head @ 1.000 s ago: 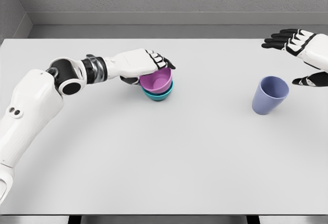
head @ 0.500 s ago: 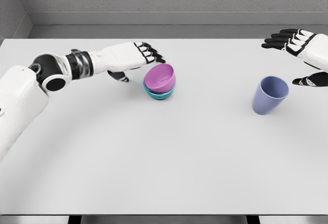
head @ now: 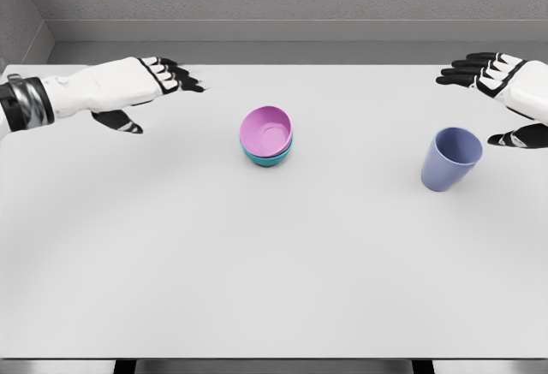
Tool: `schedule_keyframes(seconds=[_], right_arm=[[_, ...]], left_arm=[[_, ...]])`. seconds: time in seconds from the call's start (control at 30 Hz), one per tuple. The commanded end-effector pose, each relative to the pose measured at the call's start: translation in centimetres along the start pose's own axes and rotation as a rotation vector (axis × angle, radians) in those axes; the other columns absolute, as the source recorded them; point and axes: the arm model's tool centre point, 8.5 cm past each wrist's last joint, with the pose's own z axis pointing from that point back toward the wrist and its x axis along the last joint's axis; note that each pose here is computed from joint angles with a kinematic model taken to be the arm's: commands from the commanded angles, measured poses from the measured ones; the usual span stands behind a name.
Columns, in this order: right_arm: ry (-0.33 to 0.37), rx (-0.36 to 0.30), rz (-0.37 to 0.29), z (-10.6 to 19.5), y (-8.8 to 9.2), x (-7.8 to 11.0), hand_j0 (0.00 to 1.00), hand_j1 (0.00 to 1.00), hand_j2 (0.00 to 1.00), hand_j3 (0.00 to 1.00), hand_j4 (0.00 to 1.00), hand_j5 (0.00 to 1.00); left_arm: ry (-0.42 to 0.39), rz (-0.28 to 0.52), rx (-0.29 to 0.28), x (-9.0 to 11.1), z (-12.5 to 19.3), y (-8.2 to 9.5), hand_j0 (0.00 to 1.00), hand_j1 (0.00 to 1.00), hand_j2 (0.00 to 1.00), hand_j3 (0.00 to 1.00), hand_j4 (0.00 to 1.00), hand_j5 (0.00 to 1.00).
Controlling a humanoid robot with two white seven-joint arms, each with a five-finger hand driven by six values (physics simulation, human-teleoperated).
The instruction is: Stacking bowl and cup with both arms
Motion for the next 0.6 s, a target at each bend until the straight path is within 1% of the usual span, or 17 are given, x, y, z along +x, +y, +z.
schedule_keyframes(seconds=[0.0, 0.03, 0.07, 0.1, 0.13, 0.17, 0.2, 0.23, 0.3, 0.37, 0.4, 0.43, 0.47, 0.5, 0.53, 0.57], right_arm=[[-0.003, 0.1, 0.001, 0.0, 0.6, 0.1, 1.0, 1.0, 1.0, 1.0, 1.0, 1.0], [0.005, 0.191, 0.019, 0.3, 0.5, -0.1, 1.0, 1.0, 1.0, 1.0, 1.0, 1.0], [0.019, 0.261, 0.038, 0.7, 0.2, -0.3, 1.0, 1.0, 1.0, 1.0, 1.0, 1.0], [0.032, 0.303, 0.049, 1.0, -0.1, -0.6, 1.0, 1.0, 1.0, 1.0, 1.0, 1.0], [0.066, 0.287, 0.027, 0.6, -0.1, -0.7, 1.0, 1.0, 1.0, 1.0, 1.0, 1.0], [0.084, 0.263, 0.035, 0.3, -1.2, -0.9, 1.0, 1.0, 1.0, 1.0, 1.0, 1.0], [0.106, 0.261, 0.03, 0.4, -1.4, -1.1, 1.0, 1.0, 1.0, 1.0, 1.0, 1.0], [0.113, 0.251, 0.038, 0.3, -2.0, -1.2, 1.0, 1.0, 1.0, 1.0, 1.0, 1.0], [0.115, 0.223, 0.071, -0.1, -3.8, -1.4, 1.0, 1.0, 1.0, 1.0, 1.0, 1.0], [0.083, 0.235, 0.05, -2.5, -3.1, -1.9, 1.0, 1.0, 1.0, 1.0, 1.0, 1.0], [0.073, 0.269, 0.018, -4.5, -1.9, -2.8, 1.0, 1.0, 1.0, 1.0, 1.0, 1.0], [0.063, 0.309, -0.005, -5.9, -0.6, -3.3, 1.0, 1.0, 1.0, 1.0, 1.0, 1.0], [0.059, 0.345, -0.023, -6.1, 0.8, -3.3, 1.0, 1.0, 1.0, 1.0, 1.0, 1.0], [0.051, 0.366, -0.029, -6.2, 1.5, -3.2, 1.0, 1.0, 1.0, 1.0, 1.0, 1.0], [0.05, 0.378, -0.033, -6.2, 1.9, -3.1, 1.0, 1.0, 1.0, 1.0, 1.0, 1.0], [0.048, 0.382, -0.026, -6.0, 1.8, -3.1, 1.0, 1.0, 1.0, 1.0, 1.0, 1.0]], left_arm=[[0.029, 0.017, -0.003, -0.9, 2.1, 0.3, 1.0, 1.0, 1.0, 1.0, 1.0, 1.0], [0.04, 0.015, -0.013, -1.1, 2.7, 0.1, 1.0, 1.0, 1.0, 1.0, 1.0, 1.0], [0.047, 0.013, -0.016, -1.3, 3.0, 0.2, 1.0, 1.0, 1.0, 1.0, 1.0, 1.0], [0.047, 0.013, -0.016, -1.3, 3.0, 0.2, 1.0, 1.0, 1.0, 1.0, 1.0, 1.0], [0.054, 0.017, -0.013, -1.6, 3.1, 0.2, 1.0, 1.0, 1.0, 1.0, 1.0, 1.0], [0.054, 0.017, -0.013, -1.6, 3.1, 0.2, 1.0, 1.0, 1.0, 1.0, 1.0, 1.0], [0.052, 0.019, -0.011, -1.5, 3.1, 0.2, 1.0, 1.0, 1.0, 1.0, 1.0, 1.0], [0.052, 0.02, -0.012, -1.5, 3.1, 0.2, 1.0, 1.0, 1.0, 1.0, 1.0, 1.0], [0.052, 0.019, -0.013, -1.5, 3.1, 0.2, 1.0, 1.0, 1.0, 1.0, 1.0, 1.0], [0.051, 0.02, -0.015, -1.5, 3.1, 0.1, 1.0, 1.0, 1.0, 1.0, 1.0, 1.0], [0.051, 0.019, -0.016, -1.5, 3.1, 0.1, 1.0, 1.0, 1.0, 1.0, 1.0, 1.0], [0.051, 0.019, -0.017, -1.5, 3.1, 0.1, 1.0, 1.0, 1.0, 1.0, 1.0, 1.0], [0.05, 0.019, -0.017, -1.5, 3.0, 0.1, 1.0, 1.0, 1.0, 1.0, 1.0, 1.0], [0.051, 0.019, -0.017, -1.5, 3.0, 0.1, 1.0, 1.0, 1.0, 1.0, 1.0, 1.0], [0.05, 0.019, -0.015, -1.5, 3.0, 0.2, 1.0, 1.0, 1.0, 1.0, 1.0, 1.0], [0.055, 0.02, -0.018, -1.6, 3.1, 0.1, 1.0, 1.0, 1.0, 1.0, 1.0, 1.0]])
